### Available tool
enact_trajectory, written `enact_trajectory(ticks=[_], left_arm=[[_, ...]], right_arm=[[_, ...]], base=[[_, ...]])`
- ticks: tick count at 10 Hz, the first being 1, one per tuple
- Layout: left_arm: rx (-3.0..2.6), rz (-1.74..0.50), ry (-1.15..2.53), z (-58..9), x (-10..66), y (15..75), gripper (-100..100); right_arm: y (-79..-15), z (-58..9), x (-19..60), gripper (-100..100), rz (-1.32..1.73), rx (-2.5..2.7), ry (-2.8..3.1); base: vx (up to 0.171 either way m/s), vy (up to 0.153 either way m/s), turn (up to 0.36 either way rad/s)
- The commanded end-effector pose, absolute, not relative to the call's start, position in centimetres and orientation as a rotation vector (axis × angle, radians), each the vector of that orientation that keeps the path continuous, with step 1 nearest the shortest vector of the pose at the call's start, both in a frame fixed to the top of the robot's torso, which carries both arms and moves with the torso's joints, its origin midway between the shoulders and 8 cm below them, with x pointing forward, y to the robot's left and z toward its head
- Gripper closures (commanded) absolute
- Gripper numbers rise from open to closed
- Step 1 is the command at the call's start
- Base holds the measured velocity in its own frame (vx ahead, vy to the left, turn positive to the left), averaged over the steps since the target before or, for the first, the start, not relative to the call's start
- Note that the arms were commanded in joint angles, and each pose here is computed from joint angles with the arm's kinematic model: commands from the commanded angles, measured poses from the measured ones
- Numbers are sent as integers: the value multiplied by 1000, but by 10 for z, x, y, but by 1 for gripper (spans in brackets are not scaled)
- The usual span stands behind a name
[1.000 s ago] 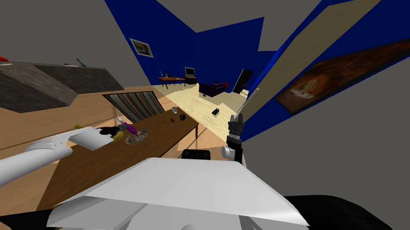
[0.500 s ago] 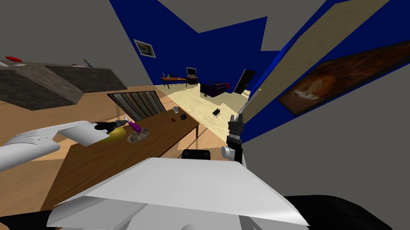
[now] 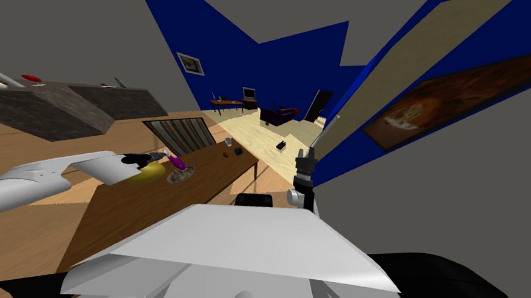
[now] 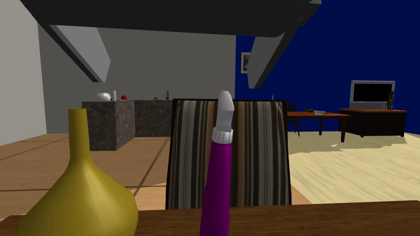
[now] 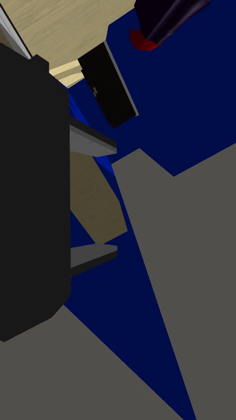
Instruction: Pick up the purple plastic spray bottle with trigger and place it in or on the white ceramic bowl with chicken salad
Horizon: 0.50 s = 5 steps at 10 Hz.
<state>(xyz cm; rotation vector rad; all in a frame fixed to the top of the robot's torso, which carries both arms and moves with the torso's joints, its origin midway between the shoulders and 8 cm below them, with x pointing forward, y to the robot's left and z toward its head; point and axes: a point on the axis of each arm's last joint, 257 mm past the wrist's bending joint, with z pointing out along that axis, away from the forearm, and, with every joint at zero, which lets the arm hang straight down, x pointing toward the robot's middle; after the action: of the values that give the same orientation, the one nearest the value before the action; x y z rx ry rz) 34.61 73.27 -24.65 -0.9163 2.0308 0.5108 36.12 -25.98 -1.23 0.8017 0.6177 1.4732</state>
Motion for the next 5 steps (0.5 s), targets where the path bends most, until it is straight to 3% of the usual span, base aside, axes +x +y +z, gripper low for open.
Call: enact_trajectory(ticks=[1,5], left_arm=[[-916,511,2031,-246,346,733,0],[-916,511,2031,-246,346,733,0]], right_arm=[[-260,-12,361,0,1473,802,618],[-260,-12,361,0,1473,802,618]], base=[[0,0,0],[0,0,0]])
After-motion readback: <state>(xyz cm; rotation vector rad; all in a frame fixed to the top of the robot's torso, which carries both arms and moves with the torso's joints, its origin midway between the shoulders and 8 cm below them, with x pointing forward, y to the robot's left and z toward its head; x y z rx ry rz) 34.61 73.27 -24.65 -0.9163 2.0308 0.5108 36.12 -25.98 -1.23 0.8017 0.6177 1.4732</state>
